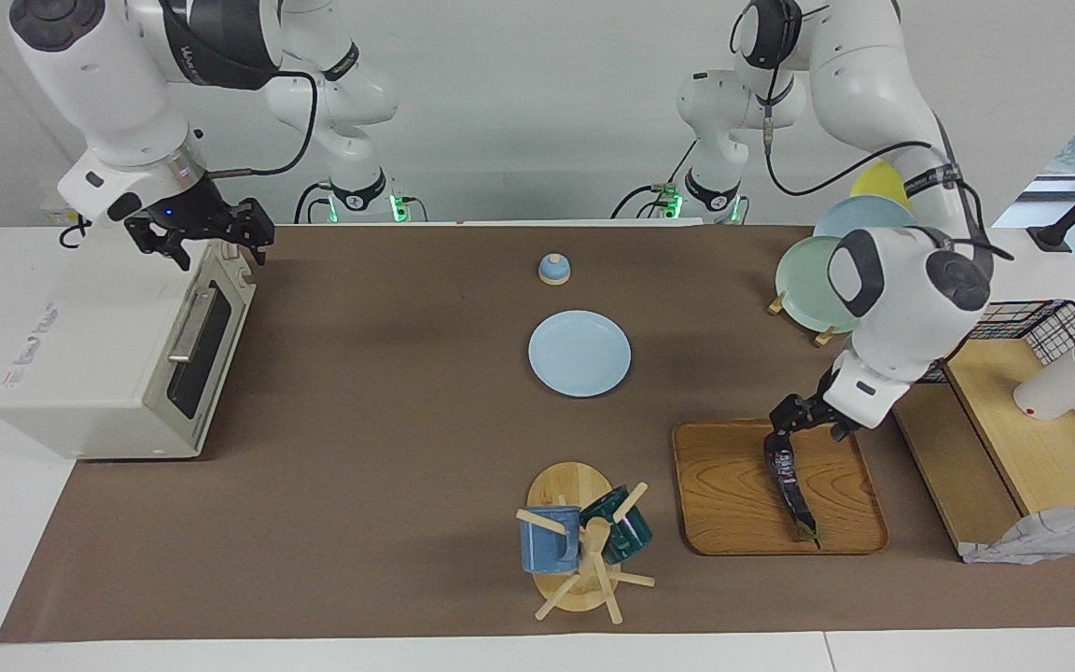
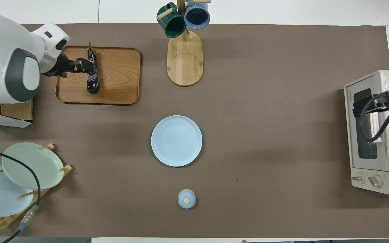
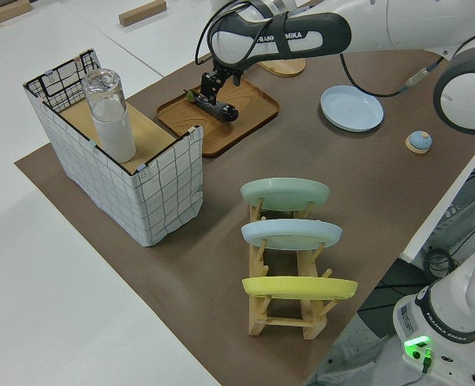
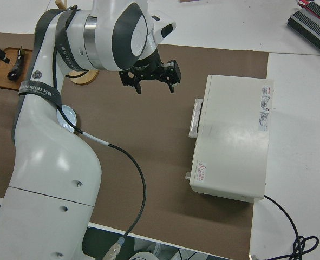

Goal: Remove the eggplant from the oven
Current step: 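Lower the eggplant onto the tray and open the left gripper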

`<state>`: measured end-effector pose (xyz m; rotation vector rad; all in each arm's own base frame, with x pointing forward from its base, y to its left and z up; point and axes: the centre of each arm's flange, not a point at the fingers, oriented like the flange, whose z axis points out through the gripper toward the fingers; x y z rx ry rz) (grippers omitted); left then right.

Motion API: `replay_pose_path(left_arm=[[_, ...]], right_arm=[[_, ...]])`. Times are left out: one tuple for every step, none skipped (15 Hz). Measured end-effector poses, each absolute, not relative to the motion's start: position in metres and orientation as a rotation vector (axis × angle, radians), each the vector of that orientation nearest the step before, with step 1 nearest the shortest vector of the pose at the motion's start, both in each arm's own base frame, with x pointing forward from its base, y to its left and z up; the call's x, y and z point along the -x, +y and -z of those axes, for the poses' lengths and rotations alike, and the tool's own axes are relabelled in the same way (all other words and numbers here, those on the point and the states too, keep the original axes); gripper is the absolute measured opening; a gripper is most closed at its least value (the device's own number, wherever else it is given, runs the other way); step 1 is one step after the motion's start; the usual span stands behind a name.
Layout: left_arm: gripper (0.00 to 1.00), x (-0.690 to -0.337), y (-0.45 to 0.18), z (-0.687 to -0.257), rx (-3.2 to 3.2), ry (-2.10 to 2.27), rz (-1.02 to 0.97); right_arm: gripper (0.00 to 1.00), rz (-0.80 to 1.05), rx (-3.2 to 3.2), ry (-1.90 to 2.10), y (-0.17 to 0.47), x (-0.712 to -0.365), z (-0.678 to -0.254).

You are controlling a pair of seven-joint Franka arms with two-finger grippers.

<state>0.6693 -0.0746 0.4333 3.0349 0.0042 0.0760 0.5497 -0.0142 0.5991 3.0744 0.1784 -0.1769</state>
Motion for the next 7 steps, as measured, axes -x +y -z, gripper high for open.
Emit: replay_pose_path(left_arm=[[1.00,-0.660,-0.071,-0.458,-3.033,0.015,-0.062],[1.00,-0.650,-0.068,-0.479,-3.030,0.021,-0.052],[1.00,-0.640,-0.066,-0.500,-3.028,0.025,-0.043],[1.00,-0.629,-0.064,-0.519,-3.031,0.031,-0.030],[1.00,-0.617,-0.063,-0.536,-3.040,0.035,-0.016],[1.00,-0.605,-0.061,-0.553,-3.049,0.037,0.003],[1.00,-0.591,-0.058,-0.570,-3.053,0.040,0.031]], right_arm=[[1.00,0.173,-3.075,0.178,-0.014,-0.549,-0.601],[1.00,0.170,-3.075,0.175,-0.015,-0.548,-0.601],[1.00,0.169,-3.075,0.170,-0.017,-0.548,-0.602],[1.00,0.169,-3.076,0.167,-0.018,-0.548,-0.602],[1.00,0.170,-3.076,0.164,-0.019,-0.548,-0.602],[1.00,0.171,-3.076,0.163,-0.019,-0.548,-0.602],[1.00,0.171,-3.076,0.163,-0.019,-0.548,-0.601]])
